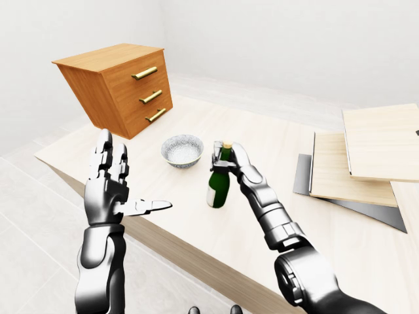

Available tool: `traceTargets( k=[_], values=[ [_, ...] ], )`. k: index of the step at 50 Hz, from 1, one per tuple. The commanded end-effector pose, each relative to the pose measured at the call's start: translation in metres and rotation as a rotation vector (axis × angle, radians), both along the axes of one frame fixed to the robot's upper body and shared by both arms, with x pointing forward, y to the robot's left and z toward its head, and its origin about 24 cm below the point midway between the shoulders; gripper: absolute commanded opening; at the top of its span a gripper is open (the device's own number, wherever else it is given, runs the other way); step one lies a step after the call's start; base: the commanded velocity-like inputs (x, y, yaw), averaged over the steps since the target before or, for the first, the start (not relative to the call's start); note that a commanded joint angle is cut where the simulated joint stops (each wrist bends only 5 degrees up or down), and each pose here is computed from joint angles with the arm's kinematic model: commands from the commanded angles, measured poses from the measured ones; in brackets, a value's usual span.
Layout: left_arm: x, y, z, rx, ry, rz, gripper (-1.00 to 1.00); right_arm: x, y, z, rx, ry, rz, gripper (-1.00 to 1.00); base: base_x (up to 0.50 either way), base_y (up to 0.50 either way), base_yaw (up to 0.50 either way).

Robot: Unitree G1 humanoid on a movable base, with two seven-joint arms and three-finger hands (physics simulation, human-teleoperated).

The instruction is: Put the wine bottle on the wine rack.

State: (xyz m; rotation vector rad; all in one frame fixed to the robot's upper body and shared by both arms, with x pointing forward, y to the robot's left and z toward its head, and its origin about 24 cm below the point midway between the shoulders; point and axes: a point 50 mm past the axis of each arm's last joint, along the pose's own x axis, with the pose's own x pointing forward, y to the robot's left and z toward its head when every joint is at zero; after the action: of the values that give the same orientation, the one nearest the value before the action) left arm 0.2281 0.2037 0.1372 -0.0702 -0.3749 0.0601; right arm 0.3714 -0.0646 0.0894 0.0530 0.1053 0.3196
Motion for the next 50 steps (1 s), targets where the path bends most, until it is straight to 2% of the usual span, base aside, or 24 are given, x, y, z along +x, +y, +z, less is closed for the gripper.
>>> traceTargets(
  k=[1, 14, 26, 35, 43, 50],
  values=[
    [0.000, 0.000, -0.001, 0.000, 0.004, -0.001, 1.00, -0.001, -0.001, 0.002, -0.032, -0.020, -0.020, -1.00, 0.00, 0.00, 0.00],
    [0.000, -0.001, -0.001, -0.001, 0.005, -0.004, 1.00, -0.002, -0.002, 0.005, -0.029, -0.042, -0.021, -1.00, 0.00, 0.00, 0.00],
    [0.001, -0.001, -0.002, -0.001, 0.009, -0.005, 1.00, -0.005, -0.006, 0.021, 0.006, -0.119, -0.023, -1.00, 0.00, 0.00, 0.00],
    [0.001, -0.001, -0.002, -0.005, 0.009, -0.007, 1.00, -0.011, -0.017, 0.051, 0.053, -0.260, -0.051, -1.00, 0.00, 0.00, 0.00],
    [0.000, 0.000, 0.000, -0.008, -0.004, -0.006, 1.00, -0.024, -0.040, 0.096, 0.122, -0.459, -0.114, -1.00, 0.00, 0.00, 0.00],
    [-0.001, -0.001, 0.003, -0.006, -0.017, -0.007, 1.00, -0.035, -0.057, 0.121, 0.154, -0.568, -0.159, -1.00, 0.00, 0.00, 0.00]
  ],
)
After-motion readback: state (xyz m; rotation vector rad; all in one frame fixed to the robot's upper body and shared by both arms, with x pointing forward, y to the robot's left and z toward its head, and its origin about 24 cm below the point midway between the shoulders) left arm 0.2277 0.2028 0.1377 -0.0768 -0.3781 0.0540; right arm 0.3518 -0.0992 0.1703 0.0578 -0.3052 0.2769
